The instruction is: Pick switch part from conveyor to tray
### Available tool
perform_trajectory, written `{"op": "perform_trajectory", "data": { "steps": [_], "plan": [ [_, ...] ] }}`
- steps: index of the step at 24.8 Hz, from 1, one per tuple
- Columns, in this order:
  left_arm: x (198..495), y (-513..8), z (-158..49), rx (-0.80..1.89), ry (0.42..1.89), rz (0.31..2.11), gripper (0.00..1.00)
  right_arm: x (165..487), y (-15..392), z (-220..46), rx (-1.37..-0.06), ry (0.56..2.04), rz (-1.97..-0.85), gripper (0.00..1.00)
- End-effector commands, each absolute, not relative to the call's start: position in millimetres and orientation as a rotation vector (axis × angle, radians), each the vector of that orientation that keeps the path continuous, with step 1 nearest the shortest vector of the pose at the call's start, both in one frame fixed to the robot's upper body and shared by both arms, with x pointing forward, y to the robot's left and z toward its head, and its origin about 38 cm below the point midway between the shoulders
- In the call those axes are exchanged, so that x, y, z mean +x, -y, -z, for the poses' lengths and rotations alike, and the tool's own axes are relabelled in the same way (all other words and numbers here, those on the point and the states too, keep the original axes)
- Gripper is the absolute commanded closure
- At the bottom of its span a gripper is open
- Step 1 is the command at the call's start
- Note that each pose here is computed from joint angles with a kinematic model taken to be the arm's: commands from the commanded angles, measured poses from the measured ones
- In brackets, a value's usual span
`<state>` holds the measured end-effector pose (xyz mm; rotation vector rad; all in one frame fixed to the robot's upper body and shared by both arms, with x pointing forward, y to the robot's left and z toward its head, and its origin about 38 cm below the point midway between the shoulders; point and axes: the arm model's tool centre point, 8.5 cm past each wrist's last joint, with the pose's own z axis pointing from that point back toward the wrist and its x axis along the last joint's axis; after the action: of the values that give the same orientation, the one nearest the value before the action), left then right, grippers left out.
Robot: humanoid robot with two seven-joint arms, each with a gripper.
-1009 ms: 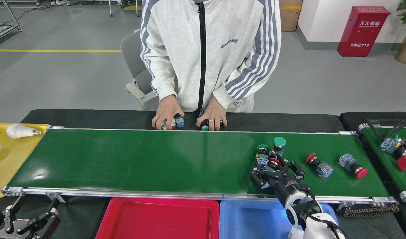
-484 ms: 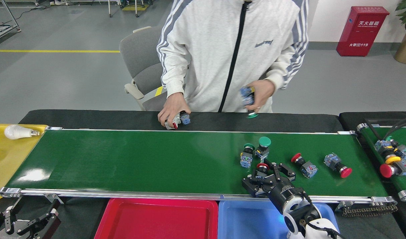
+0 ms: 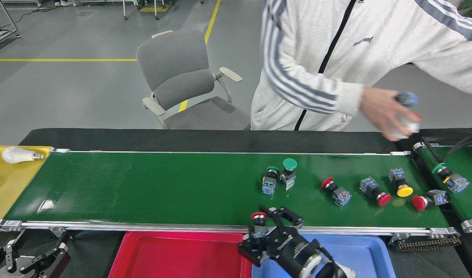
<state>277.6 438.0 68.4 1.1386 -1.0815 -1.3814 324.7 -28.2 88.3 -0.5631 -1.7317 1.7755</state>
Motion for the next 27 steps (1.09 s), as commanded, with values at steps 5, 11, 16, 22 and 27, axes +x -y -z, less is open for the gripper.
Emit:
{"op": "perform_trajectory", "data": {
  "steps": [5, 11, 16, 22, 27],
  "plan": [
    [282, -439, -80, 1.157, 1.116, 1.410, 0.00, 325, 22, -100, -0.559, 1.779, -1.757, 0.00],
    [280, -436, -78, 1.148, 1.119, 1.415, 0.00, 351, 126, -93, -0.771, 1.626, -1.487, 0.00],
    [299, -389, -87, 1.129, 1.226, 1.504, 0.00, 313, 237, -56, -0.983, 1.374, -1.148, 0.01],
    [343, -264, -96, 1.118, 1.320, 1.659, 0.00, 311, 261, -46, -1.098, 1.164, -1.074, 0.01],
    [372, -181, -98, 1.098, 1.355, 1.672, 0.00, 345, 252, -59, -1.097, 1.159, -1.142, 0.01]
  ]
}}
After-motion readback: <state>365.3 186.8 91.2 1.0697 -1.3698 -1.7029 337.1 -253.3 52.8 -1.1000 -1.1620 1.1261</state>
